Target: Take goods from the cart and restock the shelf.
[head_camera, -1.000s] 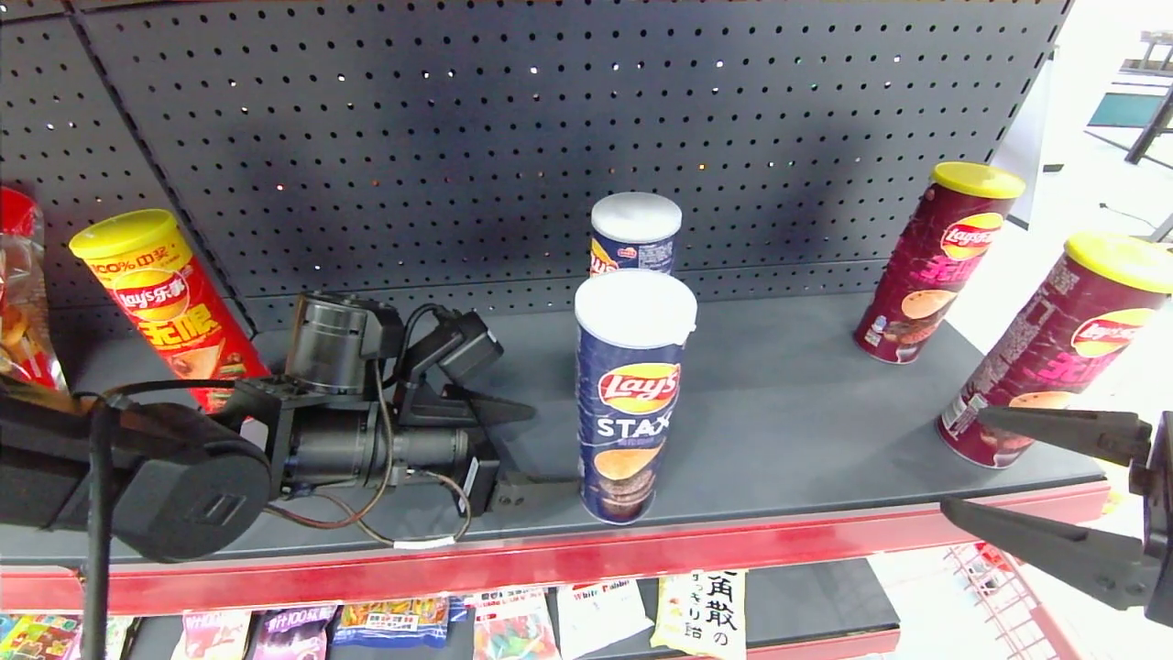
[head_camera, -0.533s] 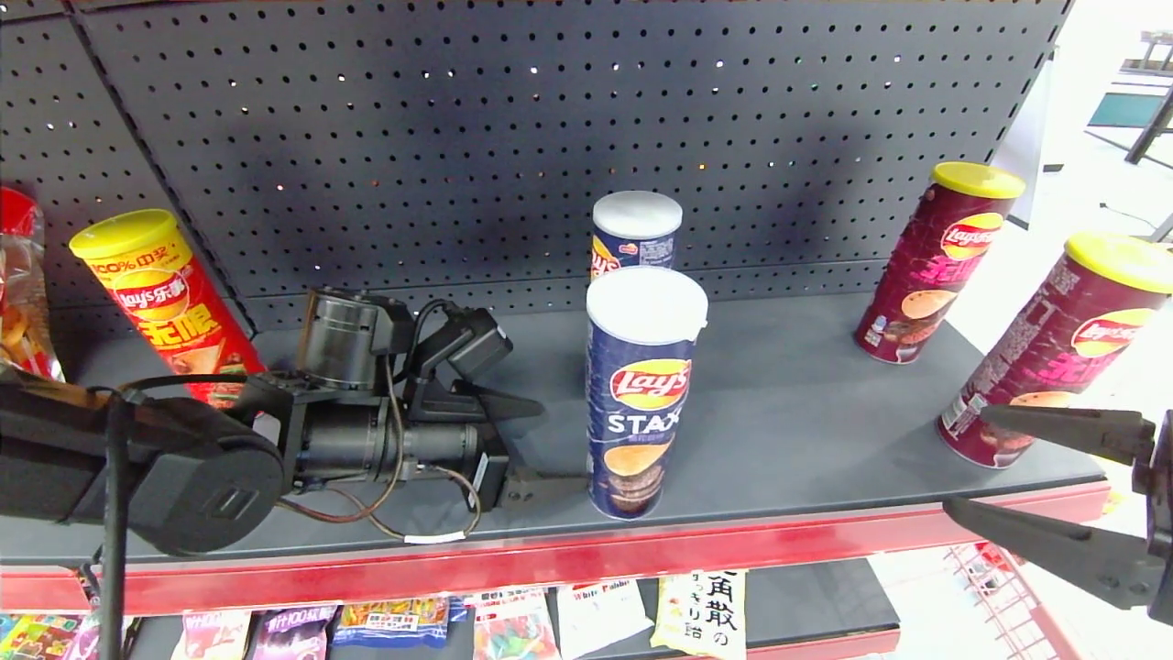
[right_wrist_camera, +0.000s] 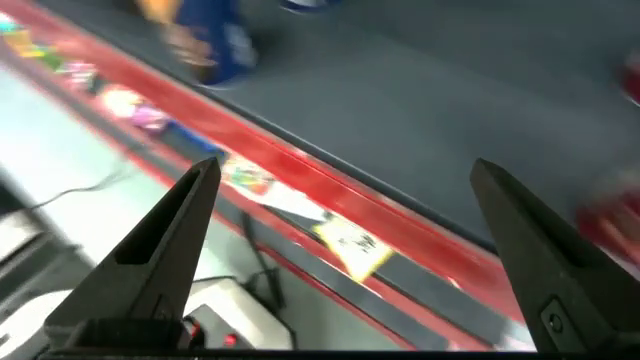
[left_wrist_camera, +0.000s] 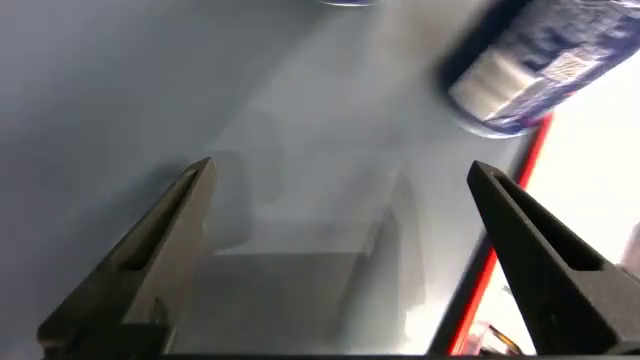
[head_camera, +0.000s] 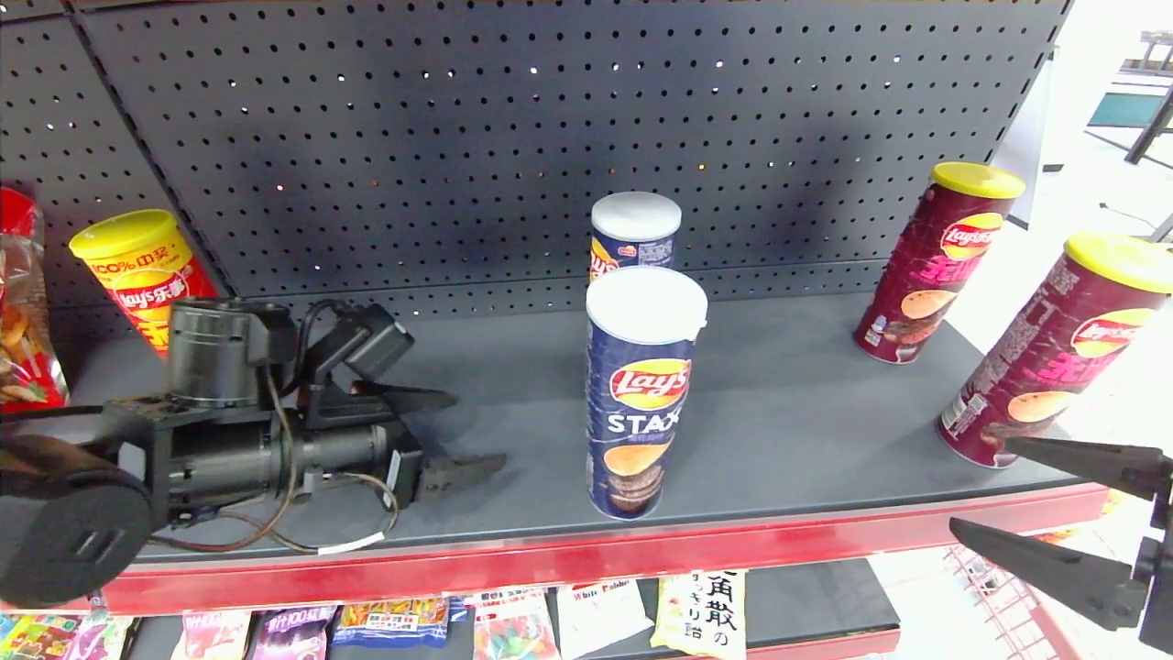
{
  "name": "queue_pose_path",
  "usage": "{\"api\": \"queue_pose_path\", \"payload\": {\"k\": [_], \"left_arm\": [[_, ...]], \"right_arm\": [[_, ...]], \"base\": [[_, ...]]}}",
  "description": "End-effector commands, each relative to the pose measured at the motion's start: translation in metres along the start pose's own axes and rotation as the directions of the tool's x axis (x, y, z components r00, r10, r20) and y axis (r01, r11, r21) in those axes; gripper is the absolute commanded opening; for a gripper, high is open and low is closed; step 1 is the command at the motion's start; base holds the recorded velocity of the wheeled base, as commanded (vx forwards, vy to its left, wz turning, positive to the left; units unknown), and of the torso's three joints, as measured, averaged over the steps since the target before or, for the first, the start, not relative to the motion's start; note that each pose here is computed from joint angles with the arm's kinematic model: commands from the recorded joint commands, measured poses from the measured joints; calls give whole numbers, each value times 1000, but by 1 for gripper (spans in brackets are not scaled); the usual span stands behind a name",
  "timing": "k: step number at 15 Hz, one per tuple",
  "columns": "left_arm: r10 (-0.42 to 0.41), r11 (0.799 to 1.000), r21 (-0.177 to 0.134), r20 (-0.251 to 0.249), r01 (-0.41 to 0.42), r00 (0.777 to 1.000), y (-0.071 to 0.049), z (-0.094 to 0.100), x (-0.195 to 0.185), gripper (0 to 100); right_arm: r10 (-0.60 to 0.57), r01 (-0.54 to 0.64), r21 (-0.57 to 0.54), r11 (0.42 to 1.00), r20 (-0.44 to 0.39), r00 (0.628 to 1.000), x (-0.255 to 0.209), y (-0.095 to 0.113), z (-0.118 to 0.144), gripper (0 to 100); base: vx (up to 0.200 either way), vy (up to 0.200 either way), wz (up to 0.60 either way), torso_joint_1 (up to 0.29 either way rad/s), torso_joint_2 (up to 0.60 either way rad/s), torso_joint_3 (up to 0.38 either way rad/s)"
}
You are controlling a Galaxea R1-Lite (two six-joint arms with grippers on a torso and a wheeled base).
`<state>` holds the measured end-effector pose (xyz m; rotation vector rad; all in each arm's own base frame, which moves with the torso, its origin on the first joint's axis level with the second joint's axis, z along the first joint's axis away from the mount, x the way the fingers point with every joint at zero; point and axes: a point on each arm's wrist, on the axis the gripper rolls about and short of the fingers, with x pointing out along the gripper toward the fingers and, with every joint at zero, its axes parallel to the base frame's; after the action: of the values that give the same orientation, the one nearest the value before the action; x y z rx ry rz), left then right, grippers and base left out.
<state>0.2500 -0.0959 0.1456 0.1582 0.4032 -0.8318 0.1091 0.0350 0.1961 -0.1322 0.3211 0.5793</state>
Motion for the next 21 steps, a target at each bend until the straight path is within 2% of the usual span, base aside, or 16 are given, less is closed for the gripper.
{"api": "queue_pose_path", "payload": {"k": [1, 2, 3, 4, 6, 7, 8, 9, 10, 12, 17, 21], "left_arm": [[206, 978, 17, 79, -208, 975, -12, 7, -51, 100], [273, 961, 8, 90, -275, 958, -17, 8, -62, 100], [313, 950, -19, 93, -312, 945, -20, 5, -67, 100], [417, 909, -66, 134, -412, 899, -24, 5, -77, 100], [524, 851, -140, 175, -506, 833, -28, 3, -85, 100], [560, 828, -151, 180, -540, 809, -31, 0, -91, 100], [579, 815, -156, 180, -558, 795, -33, -2, -96, 100], [578, 816, -155, 186, -557, 795, -35, -4, -100, 100], [593, 805, -150, 182, -574, 785, -35, -5, -103, 100], [600, 799, -83, 174, -595, 781, -36, -6, -107, 100], [620, 784, -85, 159, -615, 768, -34, -9, -108, 100], [621, 783, -85, 155, -616, 768, -34, -11, -109, 100]], "right_arm": [[-106, 106, -5, 994, 15, 994, -12, 2, -7, 100], [-163, 163, -8, 987, 23, 986, -18, 3, -11, 100], [-185, 185, -10, 983, 24, 982, -22, 6, -18, 100], [-203, 204, -9, 979, 51, 978, -32, 9, -26, 100], [-303, 303, 19, 953, 69, 950, -41, 9, -31, 100], [-334, 333, 29, 943, 72, 940, -44, 9, -32, 100], [-344, 342, 32, 939, 69, 937, -44, 8, -33, 100], [-337, 336, 34, 941, 64, 939, -42, 8, -32, 100], [-329, 327, 40, 944, 47, 943, -39, 6, -33, 100], [-323, 322, 46, 946, 17, 946, -32, 3, -32, 100], [-323, 322, 45, 946, 3, 947, -30, 3, -32, 100], [-322, 321, 43, 946, -3, 947, -30, 3, -33, 100]], "base": [[0, 0, 0, 0, 0, 0], [0, 0, 0, 0, 0, 0], [0, 0, 0, 0, 0, 0], [0, 0, 0, 0, 0, 0], [0, 0, 0, 0, 0, 0], [0, 0, 0, 0, 0, 0], [0, 0, 0, 0, 0, 0], [0, 0, 0, 0, 0, 0], [0, 0, 0, 0, 0, 0], [0, 0, 0, 0, 0, 0], [-160, 0, 0, 6, 1, 1], [-200, 0, 0, -8, 1, 7]]}}
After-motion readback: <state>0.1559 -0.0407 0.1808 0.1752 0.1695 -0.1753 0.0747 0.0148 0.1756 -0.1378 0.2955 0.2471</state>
